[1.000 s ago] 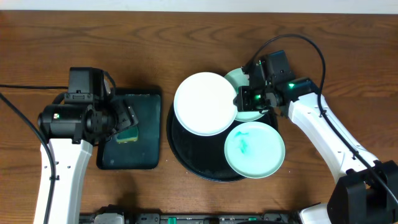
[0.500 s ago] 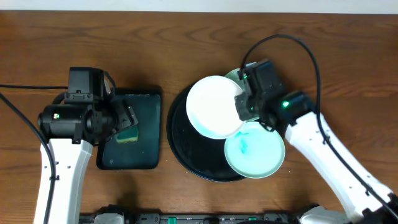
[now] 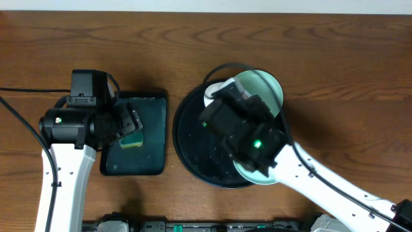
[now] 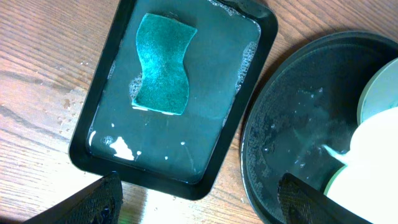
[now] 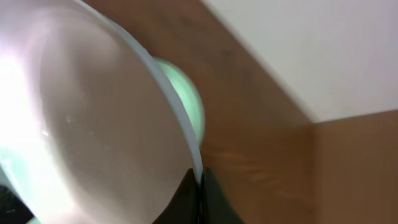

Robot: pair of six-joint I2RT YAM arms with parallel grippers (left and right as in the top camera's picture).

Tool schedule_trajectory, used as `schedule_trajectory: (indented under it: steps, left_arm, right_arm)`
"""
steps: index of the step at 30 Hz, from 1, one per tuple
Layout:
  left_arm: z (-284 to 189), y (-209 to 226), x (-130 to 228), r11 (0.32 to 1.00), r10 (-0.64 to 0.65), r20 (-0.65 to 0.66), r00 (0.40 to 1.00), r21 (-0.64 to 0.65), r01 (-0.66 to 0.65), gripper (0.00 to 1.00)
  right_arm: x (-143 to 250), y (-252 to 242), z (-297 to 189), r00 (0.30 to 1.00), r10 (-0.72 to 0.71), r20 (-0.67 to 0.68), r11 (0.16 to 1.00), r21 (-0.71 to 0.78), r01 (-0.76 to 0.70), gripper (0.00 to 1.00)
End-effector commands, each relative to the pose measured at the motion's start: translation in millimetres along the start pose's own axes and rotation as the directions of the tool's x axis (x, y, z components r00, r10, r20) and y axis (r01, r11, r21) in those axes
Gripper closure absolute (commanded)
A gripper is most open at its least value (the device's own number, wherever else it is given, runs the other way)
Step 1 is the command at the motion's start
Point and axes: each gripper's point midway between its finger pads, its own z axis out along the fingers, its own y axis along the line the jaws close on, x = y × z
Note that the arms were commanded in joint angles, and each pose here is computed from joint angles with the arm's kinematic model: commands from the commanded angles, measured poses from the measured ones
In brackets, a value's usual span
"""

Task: Clean dirty plates on tray and stack at the side
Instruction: 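Grasp the white plate rim with the right gripper and tilt it up, then carry the white plate right and set it on the table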

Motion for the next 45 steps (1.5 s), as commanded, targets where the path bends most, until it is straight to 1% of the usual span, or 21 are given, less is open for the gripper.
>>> schedule_trajectory:
  steps: [1, 6, 9, 12, 25, 26, 28, 29, 31, 32, 34, 36, 37, 39, 41, 43, 45]
  left_arm:
    - [-0.3, 0.9, -0.5, 1.000, 0.012, 0.002, 1.000, -0.008, -0.012, 0.20]
    - [-0.2, 0.9, -0.5, 1.000, 0.012, 0.002, 1.000, -0.008, -0.012, 0.20]
    - [-0.2, 0.9, -0.5, 1.000, 0.012, 0.002, 1.000, -0.008, -0.012, 0.19]
    - [-0.3, 0.9, -0.5, 1.000, 0.012, 0.002, 1.000, -0.008, -0.012, 0.20]
    - [-0.2, 0.9, -0.5, 1.000, 0.012, 0.002, 1.000, -0.008, -0.012, 0.20]
    - [-0.2, 0.9, -0.5, 1.000, 0.012, 0.002, 1.000, -0.008, -0.012, 0.19]
    - [-0.2, 0.9, -0.5, 1.000, 0.012, 0.002, 1.000, -0.008, -0.012, 0.19]
    - [-0.2, 0.8, -0.7, 1.000, 0.012, 0.002, 1.000, -0.008, -0.012, 0.20]
    - [-0.3, 1.0, -0.3, 1.000, 0.012, 0.001, 1.000, -0.008, -0.012, 0.19]
    - [-0.2, 1.0, -0.2, 1.000, 0.012, 0.000, 1.000, -0.009, -0.012, 0.19]
    - [-0.3, 0.8, -0.6, 1.000, 0.012, 0.002, 1.000, -0.008, -0.012, 0.20]
    - [-0.3, 0.9, -0.4, 1.000, 0.012, 0.002, 1.000, -0.008, -0.012, 0.19]
    - [-0.2, 1.0, -0.3, 1.000, 0.012, 0.001, 1.000, -0.009, -0.012, 0.19]
    - [-0.3, 1.0, -0.2, 1.000, 0.012, 0.001, 1.000, -0.009, -0.012, 0.19]
    - [-0.2, 1.0, -0.2, 1.000, 0.012, 0.000, 1.000, -0.008, -0.012, 0.19]
    - [-0.3, 1.0, -0.3, 1.000, 0.012, 0.001, 1.000, -0.008, -0.012, 0.19]
    - [-0.1, 1.0, -0.2, 1.000, 0.011, 0.000, 1.000, -0.009, -0.011, 0.20]
  right_arm:
    - [-12.3, -29.6, -24.8, 0.991, -0.128, 0.047, 0.964, 0.239, 0.113, 0.99]
    - [-23.1, -32.2, -52.6, 0.972, -0.219, 0.085, 0.919, 0.354, 0.176, 0.99]
    - [-28.5, -31.6, -65.1, 0.959, -0.268, 0.096, 0.894, 0.396, 0.210, 0.99]
    - [-32.9, -30.1, -73.8, 0.951, -0.288, 0.111, 0.882, 0.419, 0.218, 0.99]
    - [-36.8, -27.7, -79.1, 0.946, -0.302, 0.122, 0.877, 0.425, 0.225, 0.99]
    - [-37.0, -26.3, -78.5, 0.946, -0.299, 0.126, 0.881, 0.417, 0.223, 0.99]
    - [-36.9, -15.0, -71.9, 0.947, -0.287, 0.143, 0.911, 0.347, 0.224, 0.99]
    - [-37.3, -13.3, -70.3, 0.950, -0.276, 0.147, 0.916, 0.338, 0.214, 0.99]
    - [-39.2, -14.1, -78.5, 0.947, -0.277, 0.161, 0.908, 0.366, 0.203, 0.99]
    - [-41.1, -8.3, -79.2, 0.948, -0.264, 0.181, 0.921, 0.339, 0.192, 0.99]
    - [-40.7, 10.6, -70.6, 0.955, -0.211, 0.210, 0.963, 0.210, 0.166, 0.99]
    - [-37.0, 26.1, -61.1, 0.970, -0.114, 0.214, 0.992, 0.078, 0.099, 0.99]
    - [-33.7, 38.3, -55.8, 0.978, -0.052, 0.201, 0.998, -0.019, 0.057, 0.99]
    - [-26.2, 65.1, -43.7, 0.989, 0.084, 0.123, 0.967, -0.250, -0.051, 0.99]
    - [-21.4, 75.4, -32.8, 0.981, 0.191, 0.027, 0.909, -0.381, -0.166, 0.99]
    - [-17.1, 70.9, -16.2, 0.953, 0.295, -0.074, 0.854, -0.427, -0.297, 0.99]
    - [-13.3, 57.0, 1.9, 0.911, 0.386, -0.146, 0.813, -0.413, -0.410, 0.99]
